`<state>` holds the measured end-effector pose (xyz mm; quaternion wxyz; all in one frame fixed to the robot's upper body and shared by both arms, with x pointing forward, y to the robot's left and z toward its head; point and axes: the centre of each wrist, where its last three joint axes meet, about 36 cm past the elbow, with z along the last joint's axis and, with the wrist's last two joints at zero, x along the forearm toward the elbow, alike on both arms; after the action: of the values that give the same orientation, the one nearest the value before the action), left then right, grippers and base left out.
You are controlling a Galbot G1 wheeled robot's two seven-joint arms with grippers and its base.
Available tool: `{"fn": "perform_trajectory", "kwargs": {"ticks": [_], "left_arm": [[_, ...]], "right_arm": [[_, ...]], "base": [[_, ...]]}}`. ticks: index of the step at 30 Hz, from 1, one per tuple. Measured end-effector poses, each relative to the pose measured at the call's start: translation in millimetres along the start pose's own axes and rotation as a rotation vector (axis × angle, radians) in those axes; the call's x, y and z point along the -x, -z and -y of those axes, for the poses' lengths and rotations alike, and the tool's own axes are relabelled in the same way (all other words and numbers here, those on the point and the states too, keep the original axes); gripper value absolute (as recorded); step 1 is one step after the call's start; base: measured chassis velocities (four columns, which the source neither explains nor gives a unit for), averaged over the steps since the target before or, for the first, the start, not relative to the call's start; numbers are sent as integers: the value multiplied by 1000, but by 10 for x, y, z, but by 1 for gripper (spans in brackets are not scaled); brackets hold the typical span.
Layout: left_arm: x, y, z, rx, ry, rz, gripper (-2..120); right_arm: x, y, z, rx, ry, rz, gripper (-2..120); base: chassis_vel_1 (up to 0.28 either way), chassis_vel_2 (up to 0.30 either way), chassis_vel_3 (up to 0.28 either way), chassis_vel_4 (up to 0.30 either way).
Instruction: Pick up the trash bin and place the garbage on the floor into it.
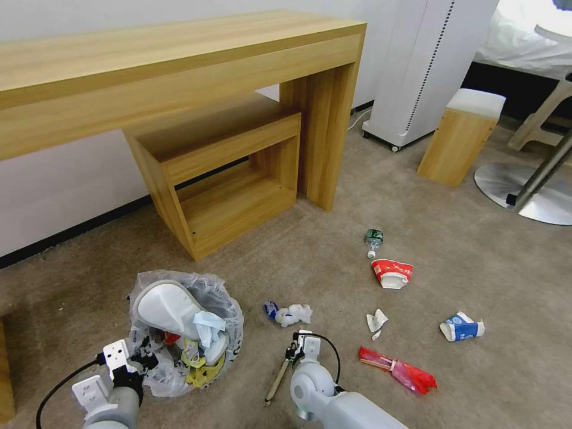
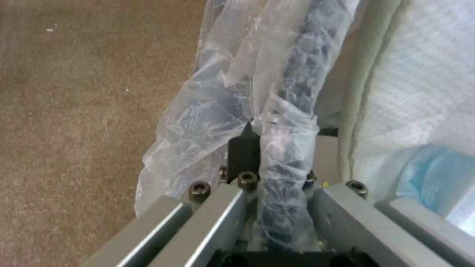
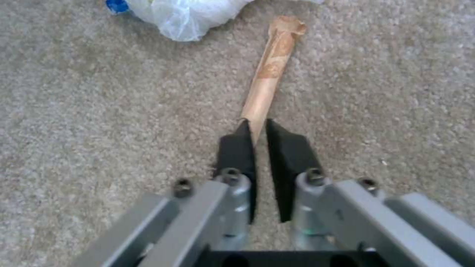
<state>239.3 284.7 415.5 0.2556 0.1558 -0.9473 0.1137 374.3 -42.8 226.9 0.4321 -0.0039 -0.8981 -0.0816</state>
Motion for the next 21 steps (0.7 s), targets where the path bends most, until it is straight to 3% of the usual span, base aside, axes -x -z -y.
{"fn": "perform_trajectory", "kwargs": {"ticks": [3, 12, 21], "left_arm": [[3, 6, -1, 1, -1, 3, 0], [13, 35, -17, 3, -1, 9, 0], [50, 69, -26, 4, -3, 12, 0]], "right_arm": [[4, -4, -11, -1, 4, 2, 0], [15, -12, -28, -8, 11, 12, 0], [29, 12, -14, -15, 17, 35, 32]], "base": [[0, 0, 0, 0], [0, 0, 0, 0], [0, 0, 0, 0]]}}
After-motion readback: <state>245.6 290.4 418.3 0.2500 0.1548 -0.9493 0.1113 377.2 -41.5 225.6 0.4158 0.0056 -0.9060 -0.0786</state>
